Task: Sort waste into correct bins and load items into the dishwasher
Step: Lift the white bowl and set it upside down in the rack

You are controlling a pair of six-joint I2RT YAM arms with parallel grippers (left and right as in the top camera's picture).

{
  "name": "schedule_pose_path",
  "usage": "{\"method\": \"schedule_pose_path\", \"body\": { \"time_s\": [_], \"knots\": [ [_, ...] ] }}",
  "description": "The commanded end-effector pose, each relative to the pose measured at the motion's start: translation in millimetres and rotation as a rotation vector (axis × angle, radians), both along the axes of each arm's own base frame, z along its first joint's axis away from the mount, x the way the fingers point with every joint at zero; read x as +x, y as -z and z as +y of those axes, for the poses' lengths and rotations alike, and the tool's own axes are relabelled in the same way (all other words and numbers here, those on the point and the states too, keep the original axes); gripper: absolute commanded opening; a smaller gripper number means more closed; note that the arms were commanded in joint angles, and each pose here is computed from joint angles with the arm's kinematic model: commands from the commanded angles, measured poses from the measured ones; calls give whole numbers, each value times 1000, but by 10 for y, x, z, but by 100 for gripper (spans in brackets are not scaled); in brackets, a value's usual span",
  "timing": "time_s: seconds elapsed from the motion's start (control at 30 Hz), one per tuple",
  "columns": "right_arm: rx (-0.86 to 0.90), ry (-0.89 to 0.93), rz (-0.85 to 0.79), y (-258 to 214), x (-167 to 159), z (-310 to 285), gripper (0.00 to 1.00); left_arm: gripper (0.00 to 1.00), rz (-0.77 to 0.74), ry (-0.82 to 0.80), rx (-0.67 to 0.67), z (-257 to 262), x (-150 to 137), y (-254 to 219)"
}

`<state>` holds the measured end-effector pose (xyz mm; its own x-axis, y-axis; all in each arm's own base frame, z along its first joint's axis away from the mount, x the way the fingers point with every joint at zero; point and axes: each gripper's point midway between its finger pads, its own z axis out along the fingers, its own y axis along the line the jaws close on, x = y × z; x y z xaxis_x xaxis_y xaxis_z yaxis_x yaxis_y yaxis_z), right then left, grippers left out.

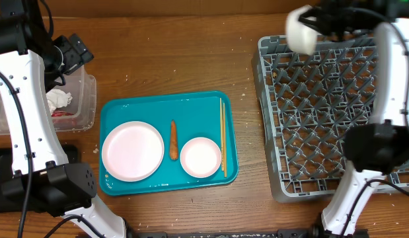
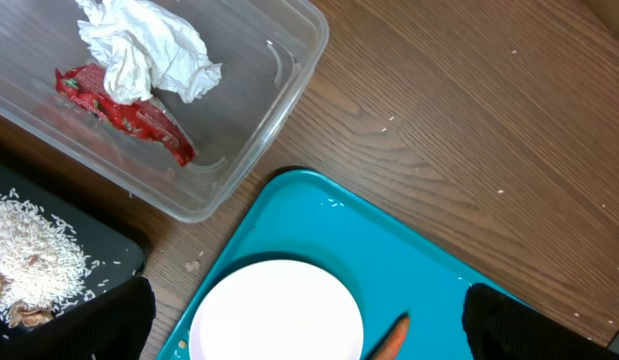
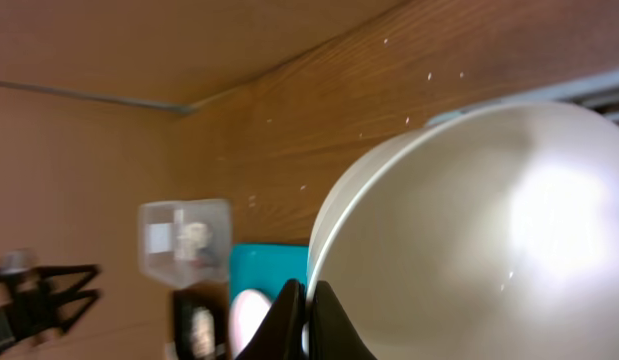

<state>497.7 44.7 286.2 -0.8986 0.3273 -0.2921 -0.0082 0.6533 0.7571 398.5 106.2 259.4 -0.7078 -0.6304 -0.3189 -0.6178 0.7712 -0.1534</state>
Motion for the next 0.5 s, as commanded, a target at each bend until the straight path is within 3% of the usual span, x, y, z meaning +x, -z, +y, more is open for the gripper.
{"method": "schedule_pose_path", "body": {
  "time_s": [0.0,0.47],
  "knots": [
    [171,-86,-42,-38,-101,-98,4,100,3,-12,21,21,12,14],
    [391,-18,-32,567,-57,-632,4,100,8,-12,19,17,2,18]
  ]
}}
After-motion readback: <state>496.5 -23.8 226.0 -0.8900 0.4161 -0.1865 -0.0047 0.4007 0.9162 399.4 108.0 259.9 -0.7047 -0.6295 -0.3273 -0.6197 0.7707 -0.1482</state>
